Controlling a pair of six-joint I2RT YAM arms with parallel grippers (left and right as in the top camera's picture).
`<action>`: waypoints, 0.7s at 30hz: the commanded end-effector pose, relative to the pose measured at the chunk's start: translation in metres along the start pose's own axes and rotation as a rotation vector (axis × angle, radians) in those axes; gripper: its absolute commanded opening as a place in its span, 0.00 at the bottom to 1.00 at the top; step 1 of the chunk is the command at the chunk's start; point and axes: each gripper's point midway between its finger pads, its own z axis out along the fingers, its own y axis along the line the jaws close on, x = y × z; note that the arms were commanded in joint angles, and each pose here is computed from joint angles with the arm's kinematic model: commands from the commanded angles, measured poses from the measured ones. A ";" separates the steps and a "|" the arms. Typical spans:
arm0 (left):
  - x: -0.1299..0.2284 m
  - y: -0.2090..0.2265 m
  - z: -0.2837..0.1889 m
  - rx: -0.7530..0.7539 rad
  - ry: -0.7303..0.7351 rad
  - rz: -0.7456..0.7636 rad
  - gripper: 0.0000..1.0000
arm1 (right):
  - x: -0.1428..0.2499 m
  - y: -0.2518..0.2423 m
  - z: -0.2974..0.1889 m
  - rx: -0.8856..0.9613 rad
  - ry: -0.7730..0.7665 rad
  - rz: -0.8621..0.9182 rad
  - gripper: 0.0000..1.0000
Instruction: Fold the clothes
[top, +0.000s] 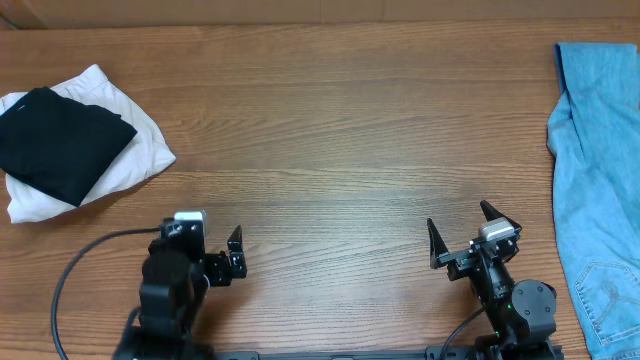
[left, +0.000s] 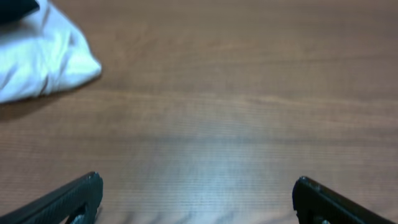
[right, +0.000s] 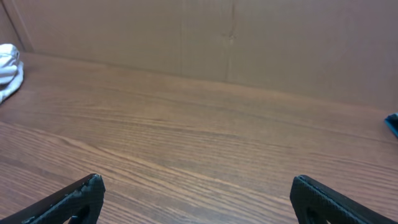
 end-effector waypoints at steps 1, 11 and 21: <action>0.003 0.005 0.008 -0.008 -0.094 -0.002 1.00 | -0.003 0.000 -0.001 -0.004 -0.015 -0.009 1.00; -0.027 0.010 0.004 0.003 -0.461 -0.034 1.00 | -0.003 0.000 -0.001 -0.004 -0.015 -0.009 1.00; -0.029 0.010 0.002 0.004 -0.473 -0.036 1.00 | -0.003 0.000 -0.001 -0.004 -0.015 -0.009 1.00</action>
